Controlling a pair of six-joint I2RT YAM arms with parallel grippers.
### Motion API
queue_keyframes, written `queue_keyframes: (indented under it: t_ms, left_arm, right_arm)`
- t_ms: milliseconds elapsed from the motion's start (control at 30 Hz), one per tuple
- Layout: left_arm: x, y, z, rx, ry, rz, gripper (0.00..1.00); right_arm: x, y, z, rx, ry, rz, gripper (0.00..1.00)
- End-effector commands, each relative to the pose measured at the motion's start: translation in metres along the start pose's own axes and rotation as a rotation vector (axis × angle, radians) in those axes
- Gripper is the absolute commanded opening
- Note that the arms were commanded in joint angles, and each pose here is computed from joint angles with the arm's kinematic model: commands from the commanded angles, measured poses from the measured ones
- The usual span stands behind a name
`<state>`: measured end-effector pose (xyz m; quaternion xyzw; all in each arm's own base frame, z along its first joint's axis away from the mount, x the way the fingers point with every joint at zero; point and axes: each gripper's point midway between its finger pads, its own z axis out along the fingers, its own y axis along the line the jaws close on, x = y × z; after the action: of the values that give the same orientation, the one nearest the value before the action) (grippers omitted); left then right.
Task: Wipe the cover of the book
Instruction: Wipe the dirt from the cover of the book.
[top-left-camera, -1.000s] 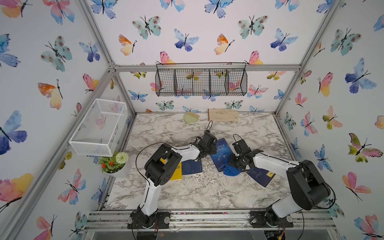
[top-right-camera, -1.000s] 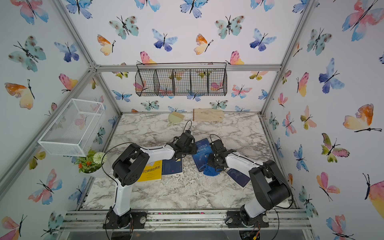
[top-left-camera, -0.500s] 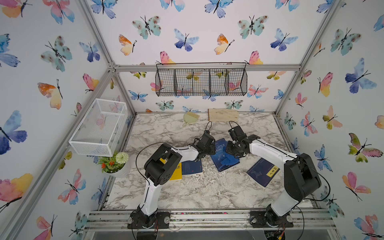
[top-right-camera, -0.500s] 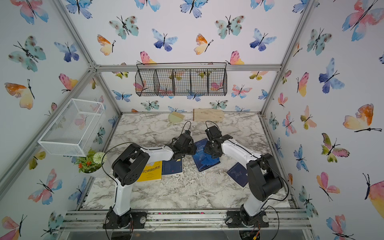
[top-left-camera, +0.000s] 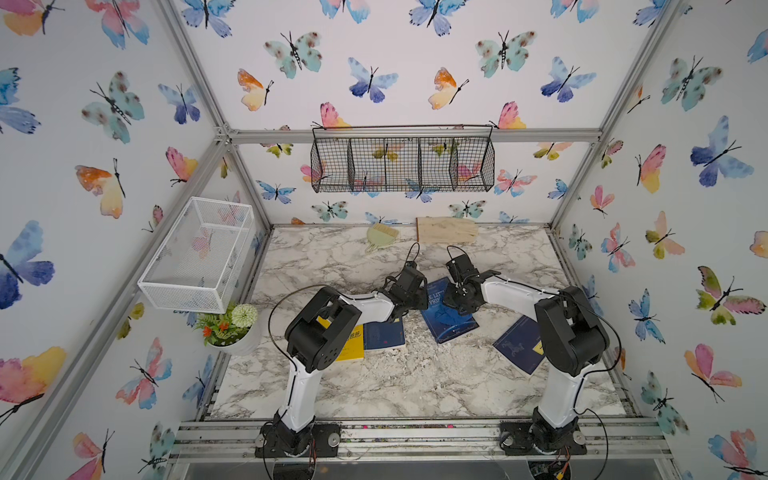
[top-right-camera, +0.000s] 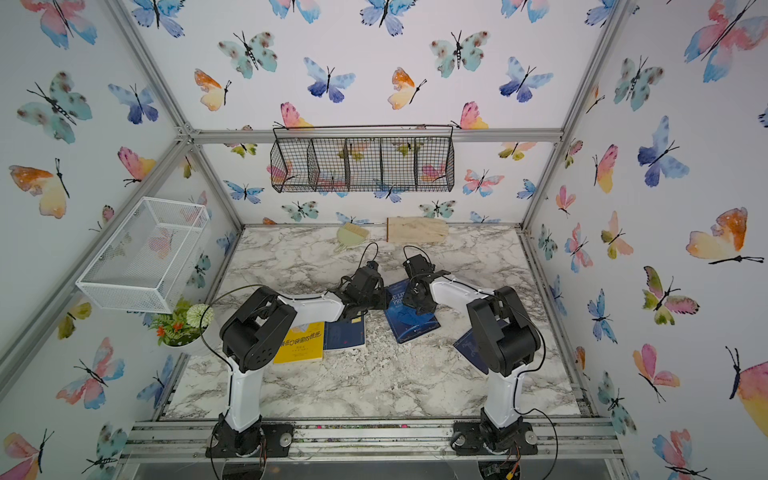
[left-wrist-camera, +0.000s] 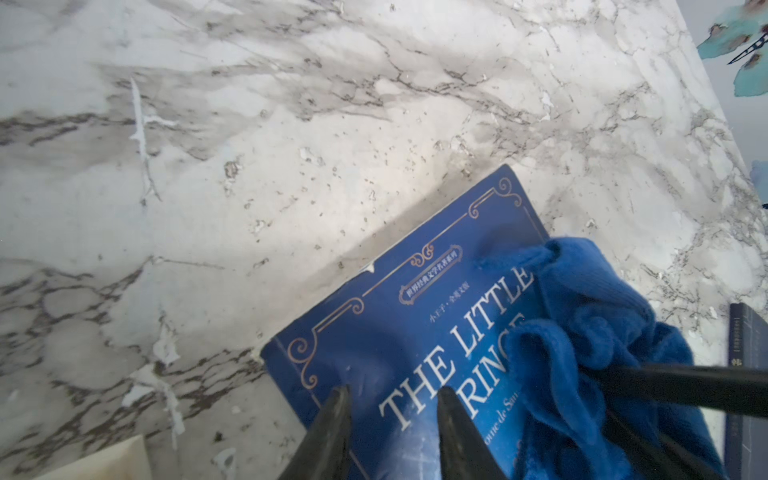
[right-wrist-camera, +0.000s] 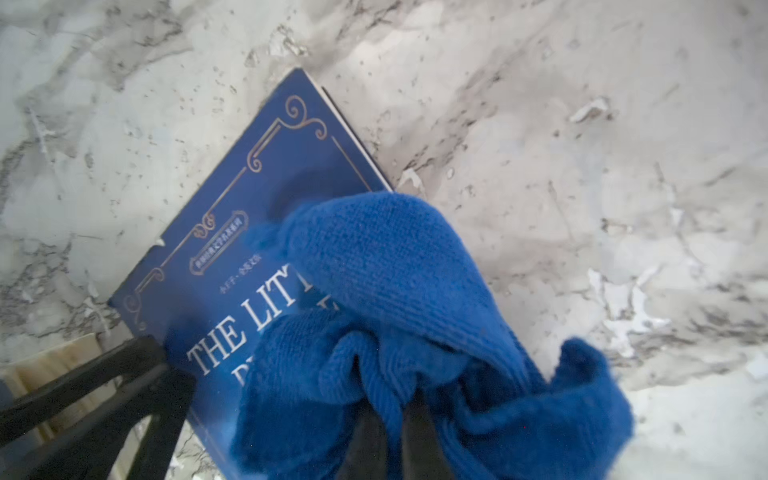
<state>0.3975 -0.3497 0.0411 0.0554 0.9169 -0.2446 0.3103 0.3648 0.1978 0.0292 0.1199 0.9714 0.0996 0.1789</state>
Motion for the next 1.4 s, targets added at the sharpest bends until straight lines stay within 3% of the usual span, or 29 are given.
queue_keyframes:
  t_ms: [0, 133, 367, 500, 667, 867, 967, 1367]
  left_arm:
    - [0.042, 0.025, 0.005, -0.061, 0.151, -0.024, 0.37]
    - [0.042, 0.025, 0.006, -0.057, 0.153, -0.029, 0.37]
    - [0.047, 0.020, 0.008, -0.024, 0.173, -0.047, 0.36]
    - [0.049, 0.020, 0.008, -0.020, 0.176, -0.053, 0.36]
    - [0.049, 0.023, 0.007, -0.036, 0.175, -0.049, 0.36]
    - [0.047, 0.024, 0.005, -0.045, 0.168, -0.045, 0.36]
    - [0.047, 0.026, 0.006, -0.057, 0.167, -0.039, 0.35]
    - [0.047, 0.027, 0.003, -0.055, 0.163, -0.040, 0.35]
  right_arm:
    - [0.066, -0.049, 0.014, 0.108, 0.180, 0.040, 0.01]
    - [0.071, -0.049, 0.021, 0.095, 0.189, 0.050, 0.01]
    - [0.028, -0.019, 0.066, 0.155, 0.175, -0.006, 0.01]
    - [0.024, -0.014, 0.088, 0.197, 0.217, -0.011, 0.01]
    - [0.044, -0.034, 0.069, 0.195, 0.214, 0.007, 0.01]
    - [0.093, -0.063, 0.039, 0.147, 0.271, 0.023, 0.01]
    - [0.098, -0.070, 0.035, 0.155, 0.266, 0.016, 0.01]
    - [0.036, -0.029, 0.086, 0.222, 0.236, -0.048, 0.01]
